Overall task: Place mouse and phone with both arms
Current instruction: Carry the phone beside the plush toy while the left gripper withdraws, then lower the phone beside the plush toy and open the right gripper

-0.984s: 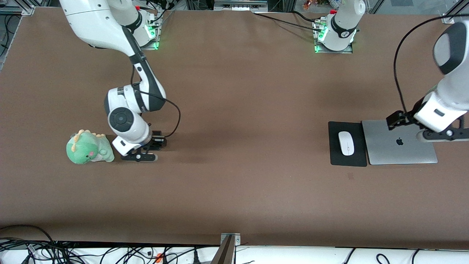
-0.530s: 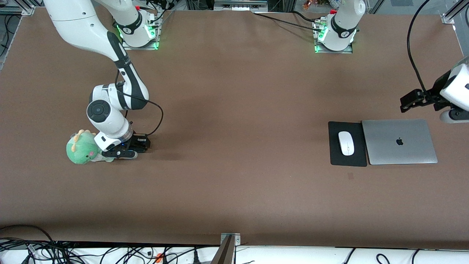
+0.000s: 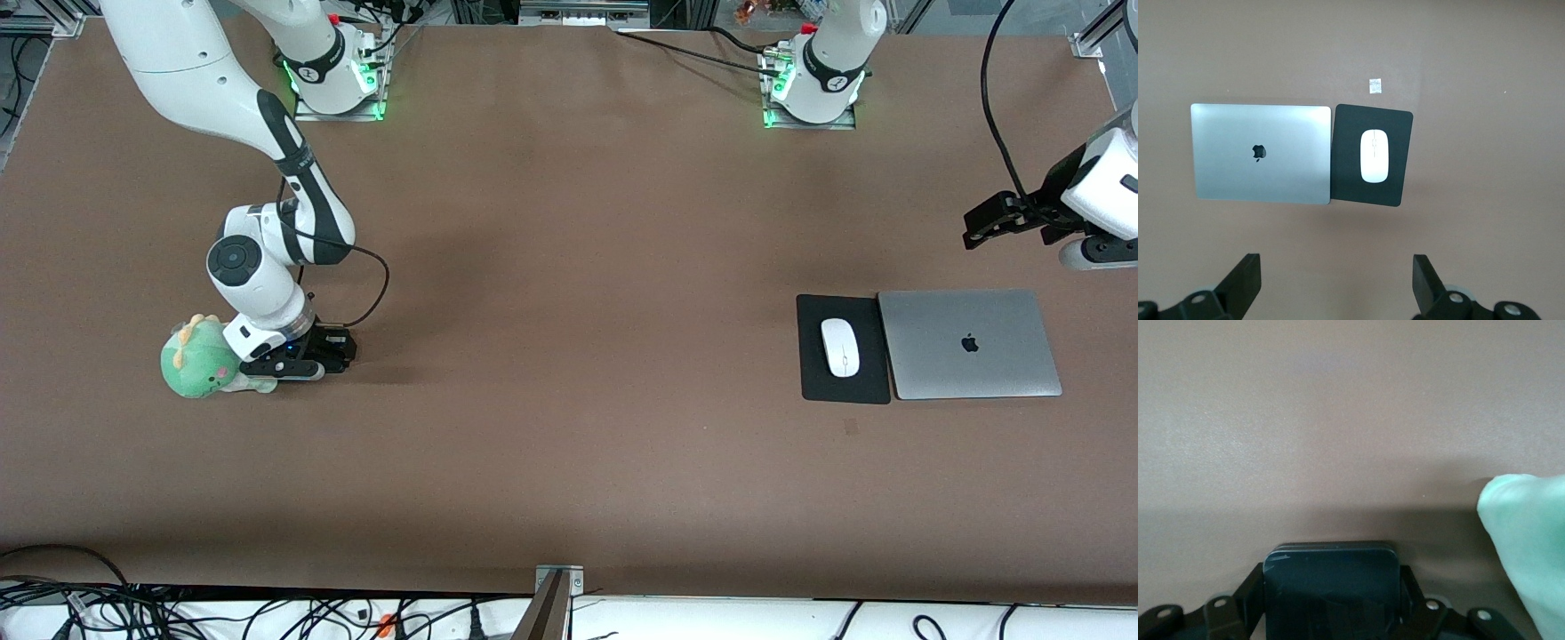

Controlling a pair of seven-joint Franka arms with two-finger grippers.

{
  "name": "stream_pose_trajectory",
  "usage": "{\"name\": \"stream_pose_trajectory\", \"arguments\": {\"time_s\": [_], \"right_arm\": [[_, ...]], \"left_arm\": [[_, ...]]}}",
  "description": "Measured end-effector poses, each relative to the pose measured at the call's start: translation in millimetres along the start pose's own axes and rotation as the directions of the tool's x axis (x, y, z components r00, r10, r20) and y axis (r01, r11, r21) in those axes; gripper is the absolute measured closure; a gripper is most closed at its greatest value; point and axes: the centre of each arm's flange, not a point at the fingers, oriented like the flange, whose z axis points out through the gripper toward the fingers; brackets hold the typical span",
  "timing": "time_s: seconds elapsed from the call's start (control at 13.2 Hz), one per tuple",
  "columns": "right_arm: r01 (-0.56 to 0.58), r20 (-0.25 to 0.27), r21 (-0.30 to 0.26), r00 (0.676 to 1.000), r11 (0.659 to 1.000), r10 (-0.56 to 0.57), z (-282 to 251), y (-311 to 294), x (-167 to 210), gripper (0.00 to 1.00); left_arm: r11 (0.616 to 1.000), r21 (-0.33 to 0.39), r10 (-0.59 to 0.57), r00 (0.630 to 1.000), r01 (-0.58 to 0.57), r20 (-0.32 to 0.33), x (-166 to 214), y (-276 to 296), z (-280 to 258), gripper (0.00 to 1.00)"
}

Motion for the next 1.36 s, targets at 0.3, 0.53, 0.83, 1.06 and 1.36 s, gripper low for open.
{"name": "stream_pose_trajectory", "arguments": {"time_s": [0.3, 0.53, 0.83, 1.06, 1.36], "right_arm": [[0.000, -0.014, 0.004, 1.000, 1.000, 0.000, -3.4, -1.2, 5.3, 0.00], [-0.027, 0.026, 0.011, 0.999, 1.000, 0.027, -20.7, -4.2, 24.5, 0.00], [-0.076, 0.084, 0.043, 0.994, 0.996, 0.072, -81.4, -7.2, 56.4, 0.00], [-0.092, 0.109, 0.073, 0.990, 0.993, 0.084, -146.6, -6.3, 68.0, 0.00], [-0.109, 0.140, 0.085, 0.985, 0.990, 0.096, -230.3, 12.1, 67.1, 0.00]], "left_arm": [[1.000, -0.010, -0.012, 1.000, 0.012, -0.014, -0.2, -5.2, -3.9, 0.00], [1.000, -0.021, -0.012, 1.000, 0.011, -0.019, 0.0, -3.4, -4.6, 0.00], [1.000, -0.023, -0.011, 1.000, 0.010, -0.027, 0.1, -3.9, -7.5, 0.00], [0.999, -0.048, -0.012, 1.000, 0.011, -0.027, 0.5, -7.0, -8.5, 0.00], [0.999, -0.049, -0.011, 1.000, 0.010, -0.026, 1.7, -7.1, -7.8, 0.00]]}}
